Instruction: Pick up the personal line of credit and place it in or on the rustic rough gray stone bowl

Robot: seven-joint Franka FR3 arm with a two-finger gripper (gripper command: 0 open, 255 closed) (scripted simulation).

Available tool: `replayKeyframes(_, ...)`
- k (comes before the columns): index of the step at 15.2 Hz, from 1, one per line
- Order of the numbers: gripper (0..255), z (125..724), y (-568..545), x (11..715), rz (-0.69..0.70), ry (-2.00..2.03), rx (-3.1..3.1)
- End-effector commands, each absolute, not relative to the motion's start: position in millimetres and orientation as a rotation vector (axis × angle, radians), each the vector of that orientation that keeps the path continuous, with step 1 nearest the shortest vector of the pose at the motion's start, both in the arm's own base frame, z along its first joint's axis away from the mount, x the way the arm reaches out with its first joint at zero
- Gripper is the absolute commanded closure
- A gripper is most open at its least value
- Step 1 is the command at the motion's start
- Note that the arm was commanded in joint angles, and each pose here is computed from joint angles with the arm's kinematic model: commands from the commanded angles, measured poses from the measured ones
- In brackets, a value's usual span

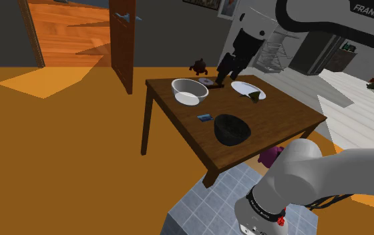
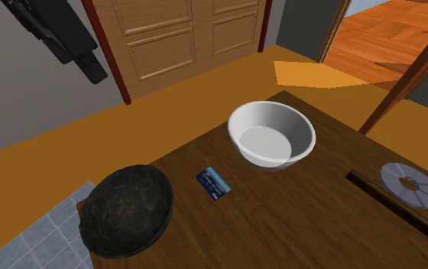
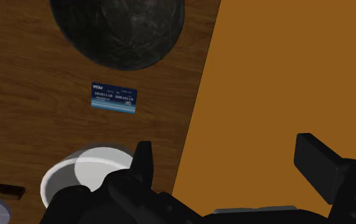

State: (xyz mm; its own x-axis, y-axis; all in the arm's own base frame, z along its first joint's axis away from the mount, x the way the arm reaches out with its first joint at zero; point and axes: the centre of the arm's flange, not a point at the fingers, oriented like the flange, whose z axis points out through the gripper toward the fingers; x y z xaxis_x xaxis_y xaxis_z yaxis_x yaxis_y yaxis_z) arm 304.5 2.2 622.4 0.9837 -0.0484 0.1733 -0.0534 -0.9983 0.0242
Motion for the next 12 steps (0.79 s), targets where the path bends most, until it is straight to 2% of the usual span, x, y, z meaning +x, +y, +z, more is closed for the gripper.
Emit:
replayKeyframes(1, 0, 622.4, 2.2, 304.5, 0.270, -0.080, 3.100)
replayKeyframes(12, 0, 503.7, -47.1, 379.3, -0.194, 0.816, 2.830)
